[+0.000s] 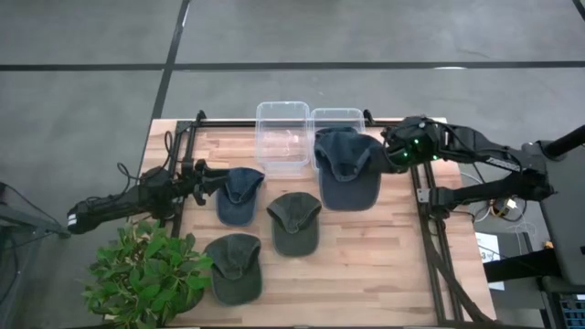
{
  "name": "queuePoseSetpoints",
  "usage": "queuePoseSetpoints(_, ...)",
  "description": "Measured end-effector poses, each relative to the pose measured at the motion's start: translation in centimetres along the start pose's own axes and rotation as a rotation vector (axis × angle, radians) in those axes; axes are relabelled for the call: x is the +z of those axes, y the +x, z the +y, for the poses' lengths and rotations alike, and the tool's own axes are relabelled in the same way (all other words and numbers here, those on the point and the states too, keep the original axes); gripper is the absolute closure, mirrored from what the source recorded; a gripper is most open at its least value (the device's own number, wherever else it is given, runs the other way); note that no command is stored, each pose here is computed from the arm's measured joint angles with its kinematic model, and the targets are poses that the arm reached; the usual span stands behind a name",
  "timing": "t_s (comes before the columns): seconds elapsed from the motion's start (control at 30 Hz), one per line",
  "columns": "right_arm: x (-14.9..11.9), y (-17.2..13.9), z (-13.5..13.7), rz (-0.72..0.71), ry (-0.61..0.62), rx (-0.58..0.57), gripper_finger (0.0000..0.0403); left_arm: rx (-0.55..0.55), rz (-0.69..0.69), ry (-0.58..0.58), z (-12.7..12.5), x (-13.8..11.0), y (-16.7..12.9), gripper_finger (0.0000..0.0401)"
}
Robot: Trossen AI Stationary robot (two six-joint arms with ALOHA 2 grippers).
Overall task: Pick & Place hat
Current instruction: Put the bottom blue cap into the right transparent bin
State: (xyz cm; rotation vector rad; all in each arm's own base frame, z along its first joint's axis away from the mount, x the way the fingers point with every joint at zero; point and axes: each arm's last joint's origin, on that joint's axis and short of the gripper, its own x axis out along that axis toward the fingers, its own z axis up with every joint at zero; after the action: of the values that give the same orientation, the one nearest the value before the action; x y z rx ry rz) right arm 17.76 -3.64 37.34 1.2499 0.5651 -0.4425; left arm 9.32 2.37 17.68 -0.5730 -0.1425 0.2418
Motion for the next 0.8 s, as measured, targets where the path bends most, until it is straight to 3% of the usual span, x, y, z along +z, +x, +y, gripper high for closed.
queuePoseSetpoints(0.33, 6.1, 1.1, -2.5, -0.070, -0.006, -0.042, 0.0394, 0.000, 0.000, 0.000, 0.0, 0.0, 0.0, 0.0232)
queuePoseSetpoints(0.57, 11.4, 3.3, -4.7, -0.022, 0.021, 0.062, 0.0394, 0.000, 0.000, 0.000, 0.0, 0.0, 0.0, 0.0232)
queuePoseSetpoints(0.8, 15.0, 5.2, -6.5, -0.010, 0.009, 0.002, 0.0394, 0.000, 0.000, 0.000, 0.0, 0.0, 0.0, 0.0232)
